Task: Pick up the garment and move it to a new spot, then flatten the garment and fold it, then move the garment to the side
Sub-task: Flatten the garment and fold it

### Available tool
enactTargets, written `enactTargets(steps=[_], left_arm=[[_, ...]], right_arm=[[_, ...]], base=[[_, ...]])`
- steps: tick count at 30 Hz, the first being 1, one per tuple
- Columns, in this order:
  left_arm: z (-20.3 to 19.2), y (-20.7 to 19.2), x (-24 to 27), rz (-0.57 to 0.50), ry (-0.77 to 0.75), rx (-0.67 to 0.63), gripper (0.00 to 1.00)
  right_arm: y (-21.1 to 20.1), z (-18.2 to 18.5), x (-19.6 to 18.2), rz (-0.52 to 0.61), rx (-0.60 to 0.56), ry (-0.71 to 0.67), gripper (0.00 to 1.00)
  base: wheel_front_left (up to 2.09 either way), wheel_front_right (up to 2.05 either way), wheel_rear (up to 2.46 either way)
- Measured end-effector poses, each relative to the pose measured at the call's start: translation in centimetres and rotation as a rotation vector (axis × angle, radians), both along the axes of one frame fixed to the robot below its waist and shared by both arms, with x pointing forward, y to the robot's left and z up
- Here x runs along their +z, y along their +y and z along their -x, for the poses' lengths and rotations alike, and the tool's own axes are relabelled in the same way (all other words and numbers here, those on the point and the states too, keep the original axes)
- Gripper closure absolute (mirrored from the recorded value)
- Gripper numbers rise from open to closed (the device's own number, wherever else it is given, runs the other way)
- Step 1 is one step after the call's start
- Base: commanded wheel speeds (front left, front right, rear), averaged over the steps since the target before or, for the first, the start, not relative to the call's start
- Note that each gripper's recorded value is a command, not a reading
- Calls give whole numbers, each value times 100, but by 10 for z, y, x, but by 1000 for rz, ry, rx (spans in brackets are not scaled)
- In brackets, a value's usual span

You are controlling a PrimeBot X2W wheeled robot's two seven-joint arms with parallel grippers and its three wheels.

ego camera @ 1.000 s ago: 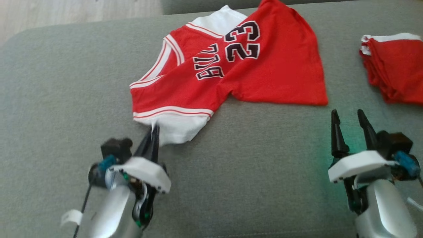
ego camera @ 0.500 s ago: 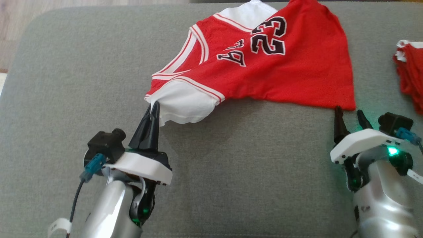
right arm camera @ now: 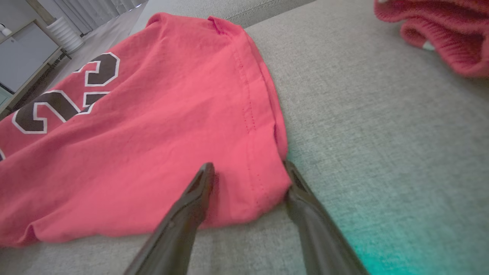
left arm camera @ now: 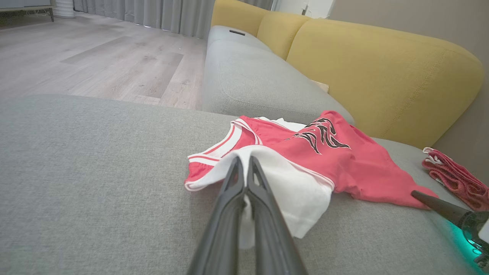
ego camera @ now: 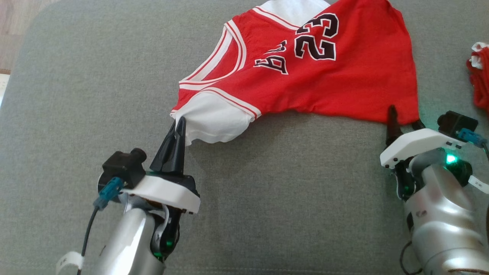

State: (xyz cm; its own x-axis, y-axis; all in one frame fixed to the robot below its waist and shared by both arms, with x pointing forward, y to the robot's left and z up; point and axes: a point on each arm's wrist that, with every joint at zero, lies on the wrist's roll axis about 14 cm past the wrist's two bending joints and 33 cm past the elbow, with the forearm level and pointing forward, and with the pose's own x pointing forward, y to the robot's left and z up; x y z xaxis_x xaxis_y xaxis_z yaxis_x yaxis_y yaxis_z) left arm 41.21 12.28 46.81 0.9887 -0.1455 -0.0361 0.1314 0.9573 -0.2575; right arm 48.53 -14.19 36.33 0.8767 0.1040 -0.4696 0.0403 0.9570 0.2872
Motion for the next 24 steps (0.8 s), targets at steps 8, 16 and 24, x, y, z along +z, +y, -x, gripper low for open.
enactTargets(steps=[8, 16, 24], left_arm=[[-1, -2, 5, 2, -14, -4, 100], [-9, 7, 37, 59, -106, 20, 100], [-24, 20, 126, 82, -359, 32, 100]], right_arm=[[1, 1, 9, 54, 36, -51, 100], [8, -13, 70, 77, 84, -256, 100], [-10, -22, 189, 133, 114, -588, 100]], base=[[0, 0, 0], [0, 0, 0], [0, 0, 0]])
